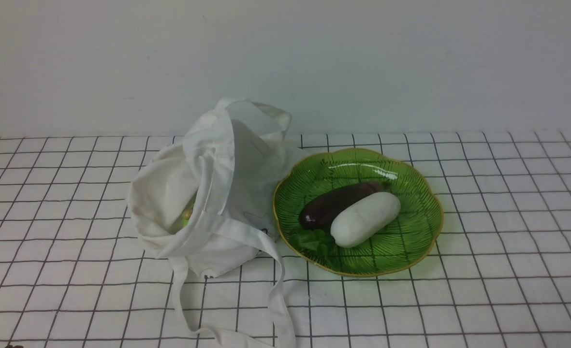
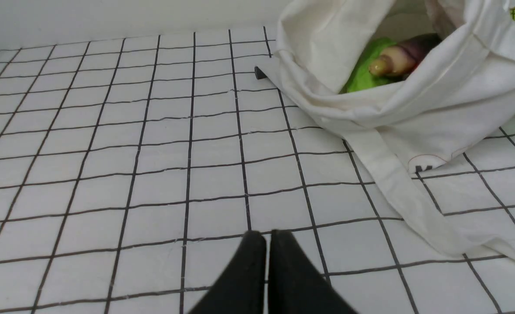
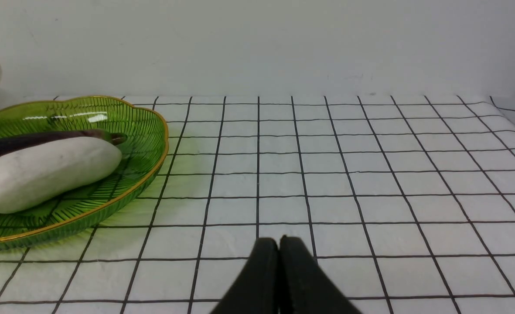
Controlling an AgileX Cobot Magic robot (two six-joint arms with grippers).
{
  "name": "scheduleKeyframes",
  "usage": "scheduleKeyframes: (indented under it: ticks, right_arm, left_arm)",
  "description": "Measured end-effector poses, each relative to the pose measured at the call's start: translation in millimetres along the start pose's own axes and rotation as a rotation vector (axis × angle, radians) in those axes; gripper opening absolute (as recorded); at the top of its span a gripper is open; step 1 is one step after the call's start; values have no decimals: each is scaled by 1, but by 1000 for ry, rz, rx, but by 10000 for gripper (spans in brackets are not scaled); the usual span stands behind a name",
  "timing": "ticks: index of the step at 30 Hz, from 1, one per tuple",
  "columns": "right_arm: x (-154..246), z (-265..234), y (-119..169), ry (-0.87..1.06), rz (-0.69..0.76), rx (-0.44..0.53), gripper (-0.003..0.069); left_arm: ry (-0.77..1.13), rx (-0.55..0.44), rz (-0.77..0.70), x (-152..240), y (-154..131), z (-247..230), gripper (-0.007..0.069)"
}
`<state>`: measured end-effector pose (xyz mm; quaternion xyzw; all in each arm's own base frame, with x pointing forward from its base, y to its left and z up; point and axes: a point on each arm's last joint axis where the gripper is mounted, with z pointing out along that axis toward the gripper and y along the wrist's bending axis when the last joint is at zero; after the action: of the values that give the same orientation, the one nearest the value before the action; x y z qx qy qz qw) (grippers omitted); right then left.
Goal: Take vegetables from bag on white checkered tablecloth place on plate.
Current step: 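Reach into the bag and grasp a vegetable inside it with the left gripper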
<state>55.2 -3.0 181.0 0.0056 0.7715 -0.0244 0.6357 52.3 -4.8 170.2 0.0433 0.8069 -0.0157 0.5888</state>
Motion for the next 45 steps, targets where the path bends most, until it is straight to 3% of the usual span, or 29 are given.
scheduleKeyframes:
  ticks: [5,7,8,9,10,12,17,20,22,26,28,30,35,40,45]
  right_arm:
    - [0,0,0,0,0,0,-18]
    - [0,0,0,0,0,0,-18]
    - [0,0,0,0,0,0,-18]
    - [0,0,0,0,0,0,-18]
    - [0,0,0,0,0,0,-18]
    - [0,0,0,0,0,0,-18]
    - [0,0,0,0,0,0,-18]
    - [0,0,0,0,0,0,-18]
    - [0,0,0,0,0,0,-18]
    - [0,0,0,0,0,0,-18]
    - [0,0,0,0,0,0,-18]
    - [0,0,0,0,0,0,-18]
    - [0,0,0,0,0,0,-18]
    - [0,0,0,0,0,0,-18]
    - [0,0,0,0,0,0,-18]
  left_arm:
    - [-1,18,-60,0,-2,0,-8]
    - [0,74,-265,-1,-7,0,-8]
    - [1,81,-289,-1,-7,0,-8]
    - [1,158,-454,-2,-12,-1,-8]
    - [14,159,-572,-3,-14,-1,-8]
    - [28,258,-900,-8,-21,-3,-8]
    - [23,372,-1203,-16,-27,-5,-8]
    - [-26,381,-1246,-20,-24,-6,-8]
    - [-58,397,-1242,-27,-24,-8,-8]
    - [-299,473,-909,-100,-23,-44,-8]
    - [-288,467,-770,-128,-25,-46,-8]
    - [-209,458,-658,-152,-28,-34,-8]
    - [345,399,-330,-178,-31,73,-8]
    - [627,356,-224,-183,-25,172,-8]
    - [806,386,-234,-167,-28,248,-8]
